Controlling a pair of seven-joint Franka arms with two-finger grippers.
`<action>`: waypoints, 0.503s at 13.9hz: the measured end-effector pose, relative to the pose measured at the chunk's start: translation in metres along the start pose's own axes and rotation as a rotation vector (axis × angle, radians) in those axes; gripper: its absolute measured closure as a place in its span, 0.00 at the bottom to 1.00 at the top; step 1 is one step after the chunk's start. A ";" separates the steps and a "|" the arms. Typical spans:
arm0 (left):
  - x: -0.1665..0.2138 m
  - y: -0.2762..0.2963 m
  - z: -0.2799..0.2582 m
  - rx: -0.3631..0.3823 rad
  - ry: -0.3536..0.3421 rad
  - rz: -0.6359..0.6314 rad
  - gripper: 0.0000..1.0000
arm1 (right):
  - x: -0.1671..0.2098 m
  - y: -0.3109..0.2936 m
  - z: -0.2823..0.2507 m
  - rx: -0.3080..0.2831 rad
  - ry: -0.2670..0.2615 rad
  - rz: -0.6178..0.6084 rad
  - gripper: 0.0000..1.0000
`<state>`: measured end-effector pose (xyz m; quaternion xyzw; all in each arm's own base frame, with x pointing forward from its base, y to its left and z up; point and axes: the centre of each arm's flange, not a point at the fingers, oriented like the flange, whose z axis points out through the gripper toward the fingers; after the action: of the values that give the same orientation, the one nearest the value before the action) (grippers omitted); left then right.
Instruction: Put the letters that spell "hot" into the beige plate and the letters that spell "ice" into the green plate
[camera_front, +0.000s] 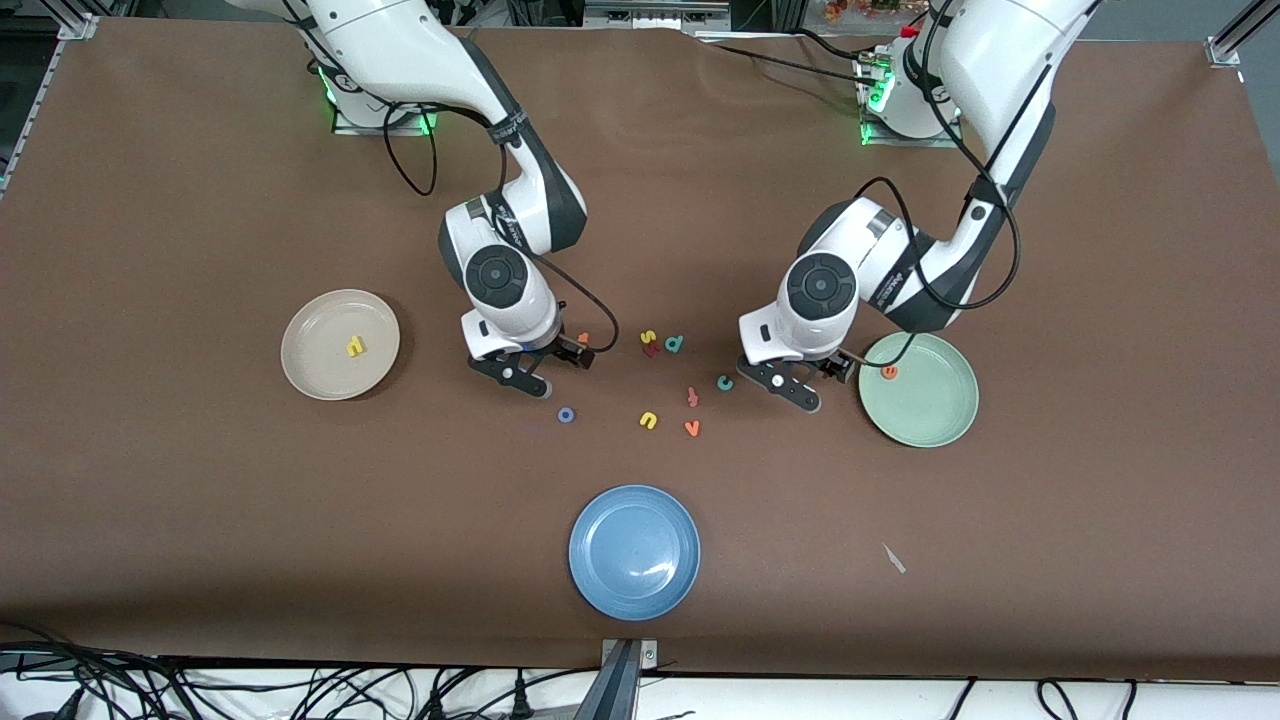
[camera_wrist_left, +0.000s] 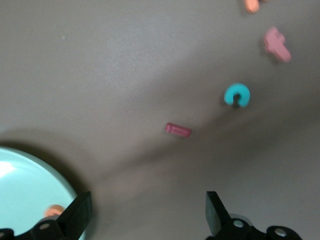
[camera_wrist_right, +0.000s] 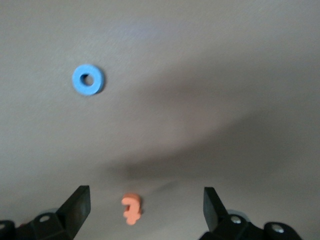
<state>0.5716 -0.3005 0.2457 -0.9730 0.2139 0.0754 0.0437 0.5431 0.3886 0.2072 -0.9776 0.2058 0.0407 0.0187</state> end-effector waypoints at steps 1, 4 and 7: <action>0.003 0.006 0.001 -0.028 0.015 -0.078 0.00 | -0.005 -0.003 0.004 0.005 -0.005 -0.001 0.00; 0.008 0.027 0.008 -0.074 0.040 -0.307 0.00 | -0.017 -0.009 0.014 0.000 -0.008 0.002 0.00; 0.012 0.042 0.024 -0.099 0.049 -0.376 0.00 | -0.020 -0.010 0.022 -0.010 -0.011 0.003 0.03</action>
<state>0.5616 -0.3406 0.2179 -0.9983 0.0253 0.0529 0.0040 0.5274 0.4064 0.1872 -0.9771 0.2070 0.0473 0.0152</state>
